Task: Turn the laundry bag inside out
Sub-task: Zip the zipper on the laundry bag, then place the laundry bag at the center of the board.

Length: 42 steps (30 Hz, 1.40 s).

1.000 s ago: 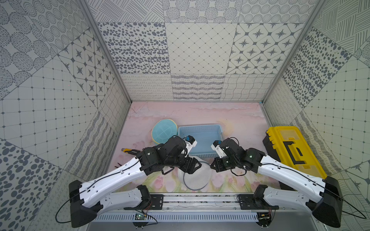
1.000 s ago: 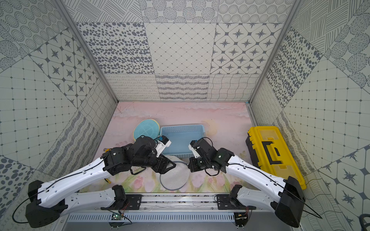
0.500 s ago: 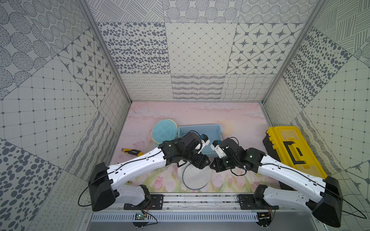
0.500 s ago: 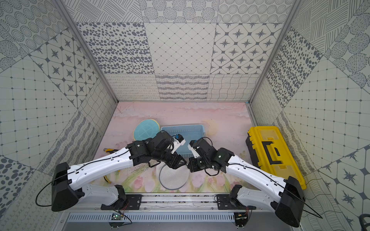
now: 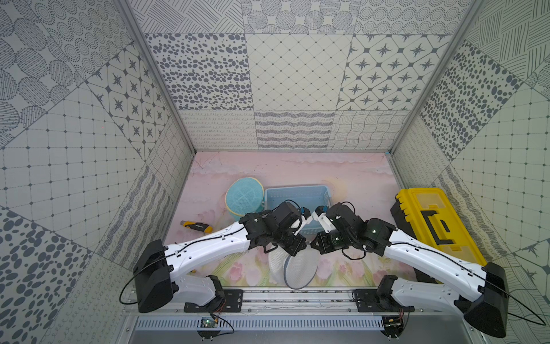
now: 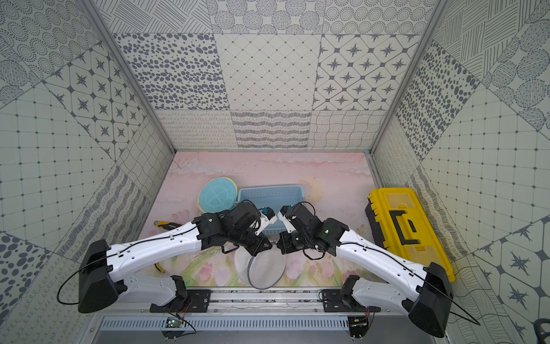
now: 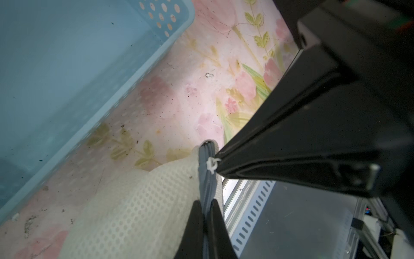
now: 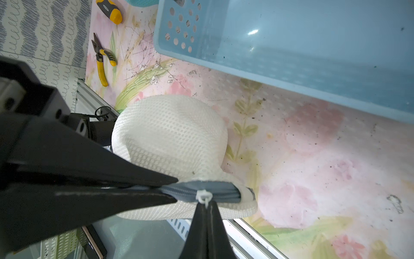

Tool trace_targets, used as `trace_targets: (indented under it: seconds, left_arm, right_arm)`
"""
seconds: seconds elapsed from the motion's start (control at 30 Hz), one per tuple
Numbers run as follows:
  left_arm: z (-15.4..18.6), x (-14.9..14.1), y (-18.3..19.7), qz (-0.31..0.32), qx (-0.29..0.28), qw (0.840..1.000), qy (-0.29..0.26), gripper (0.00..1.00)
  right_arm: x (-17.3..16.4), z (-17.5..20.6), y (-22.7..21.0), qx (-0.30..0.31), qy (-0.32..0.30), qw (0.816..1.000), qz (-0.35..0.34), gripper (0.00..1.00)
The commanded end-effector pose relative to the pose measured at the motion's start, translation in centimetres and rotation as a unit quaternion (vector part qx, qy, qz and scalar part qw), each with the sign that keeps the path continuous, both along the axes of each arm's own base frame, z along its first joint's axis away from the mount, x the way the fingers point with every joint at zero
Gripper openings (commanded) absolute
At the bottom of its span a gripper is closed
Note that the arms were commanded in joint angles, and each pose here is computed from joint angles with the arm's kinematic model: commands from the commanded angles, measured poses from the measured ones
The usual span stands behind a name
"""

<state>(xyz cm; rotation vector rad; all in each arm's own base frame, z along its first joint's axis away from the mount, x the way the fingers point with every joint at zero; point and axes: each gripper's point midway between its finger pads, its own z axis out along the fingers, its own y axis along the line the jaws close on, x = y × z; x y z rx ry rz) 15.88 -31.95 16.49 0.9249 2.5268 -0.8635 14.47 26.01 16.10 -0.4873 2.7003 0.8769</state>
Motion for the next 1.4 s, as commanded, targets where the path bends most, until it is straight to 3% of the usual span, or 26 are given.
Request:
trace_targets:
  seconds: [0.0,0.23,0.73,0.93,0.97,1.07,1.1,1.17,1.37]
  left_arm:
    - [0.1,-0.2,0.0,-0.004,-0.005,1.0,-0.001,0.0]
    - [0.8,-0.4,1.0,0.01,-0.016,1.0,-0.014,0.0]
    - [2.7,1.8,5.3,0.114,-0.075,0.99,-0.036,0.0]
    - [3.8,0.5,4.0,0.065,-0.12,0.991,-0.003,0.0]
    - [3.9,-0.1,3.6,0.045,-0.126,0.991,0.011,0.0]
    - [4.2,-1.7,2.6,-0.001,-0.14,0.989,0.05,0.0]
    - [4.4,-2.1,2.3,-0.015,-0.147,0.987,0.058,0.0]
    - [5.1,-3.1,2.0,-0.043,-0.165,0.983,0.07,0.0]
    - [6.7,-4.4,1.6,-0.084,-0.195,0.974,0.079,0.0]
  right_arm:
    - [0.5,1.1,0.4,0.014,-0.017,1.0,-0.007,0.0]
    - [0.6,-1.0,-1.3,-0.004,-0.002,0.999,-0.036,0.0]
    - [-1.5,-3.9,-2.7,-0.014,0.044,0.998,-0.032,0.0]
    - [-1.2,-2.7,-1.8,0.008,0.023,1.0,-0.014,0.0]
    - [-1.0,-1.8,-1.3,0.028,0.009,1.0,-0.004,0.04]
    - [-0.6,1.2,-0.6,0.075,-0.048,0.996,0.018,0.53]
    - [-0.4,1.9,-0.7,0.081,-0.067,0.994,0.026,0.6]
    - [-0.7,2.8,-0.7,0.092,-0.082,0.991,0.046,0.65]
    - [-3.0,2.6,0.9,0.121,-0.044,0.984,0.124,0.64]
